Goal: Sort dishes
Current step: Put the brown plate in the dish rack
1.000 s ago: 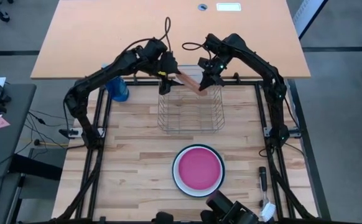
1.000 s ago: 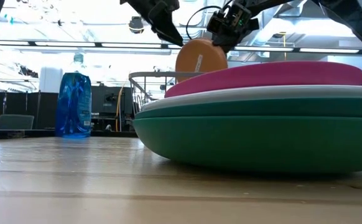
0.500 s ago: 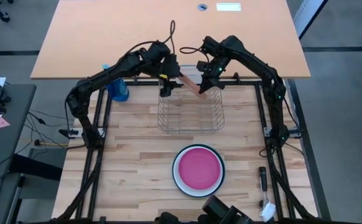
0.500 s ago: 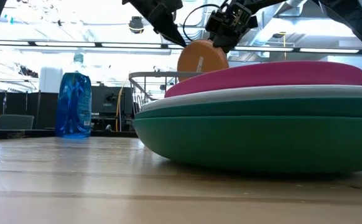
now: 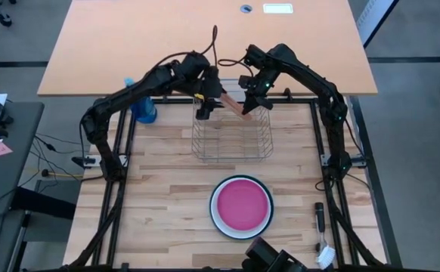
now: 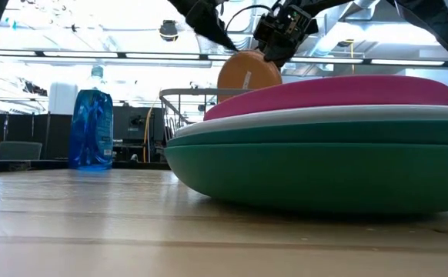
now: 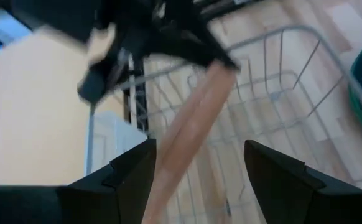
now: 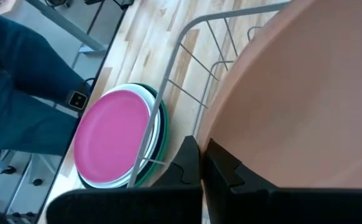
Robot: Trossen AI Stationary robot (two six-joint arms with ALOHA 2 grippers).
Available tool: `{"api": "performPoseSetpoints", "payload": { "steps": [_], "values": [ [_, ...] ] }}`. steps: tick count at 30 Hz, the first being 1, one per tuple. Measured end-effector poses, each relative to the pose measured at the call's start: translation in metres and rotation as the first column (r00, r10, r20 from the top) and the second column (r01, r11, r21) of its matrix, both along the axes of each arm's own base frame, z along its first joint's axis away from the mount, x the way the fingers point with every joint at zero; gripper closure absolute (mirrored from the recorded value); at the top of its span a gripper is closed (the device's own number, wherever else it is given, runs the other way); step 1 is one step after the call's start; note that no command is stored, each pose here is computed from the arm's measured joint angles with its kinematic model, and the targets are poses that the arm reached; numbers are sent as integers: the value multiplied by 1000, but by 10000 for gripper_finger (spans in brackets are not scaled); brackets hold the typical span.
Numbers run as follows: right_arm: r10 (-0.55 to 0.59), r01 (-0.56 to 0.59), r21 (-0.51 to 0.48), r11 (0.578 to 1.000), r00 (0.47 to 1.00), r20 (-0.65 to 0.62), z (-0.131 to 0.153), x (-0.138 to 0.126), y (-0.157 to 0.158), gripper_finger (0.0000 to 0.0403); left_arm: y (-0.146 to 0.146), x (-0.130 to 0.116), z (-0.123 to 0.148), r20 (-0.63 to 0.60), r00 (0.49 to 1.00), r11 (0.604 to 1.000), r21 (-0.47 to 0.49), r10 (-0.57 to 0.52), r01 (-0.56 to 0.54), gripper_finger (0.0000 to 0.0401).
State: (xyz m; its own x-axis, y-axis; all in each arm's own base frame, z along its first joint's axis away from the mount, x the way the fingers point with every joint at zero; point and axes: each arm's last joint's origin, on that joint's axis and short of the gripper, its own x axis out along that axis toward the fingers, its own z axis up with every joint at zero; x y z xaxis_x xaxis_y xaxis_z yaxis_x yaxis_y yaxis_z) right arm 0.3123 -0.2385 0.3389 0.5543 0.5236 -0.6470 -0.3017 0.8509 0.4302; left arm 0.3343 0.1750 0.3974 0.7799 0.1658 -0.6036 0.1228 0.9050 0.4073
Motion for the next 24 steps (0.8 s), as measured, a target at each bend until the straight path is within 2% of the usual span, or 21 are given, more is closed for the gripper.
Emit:
{"api": "performPoseSetpoints", "payload": {
  "steps": [14, 21, 24],
  "values": [
    [0, 0, -1, 1000, 1000, -7, 0, 0, 1, 403, 4, -1, -5, -30, 1000, 999, 38, 5, -3, 164],
    [6, -7, -22, 1000, 1000, -30, -1, 3, 5, 403, 13, 12, -22, -89, 996, 995, 104, 19, -10, 164],
    [13, -14, -27, 1000, 999, -34, -1, 5, 7, 403, 15, 16, -23, -76, 997, 992, 126, 11, -1, 164]
  ]
}}
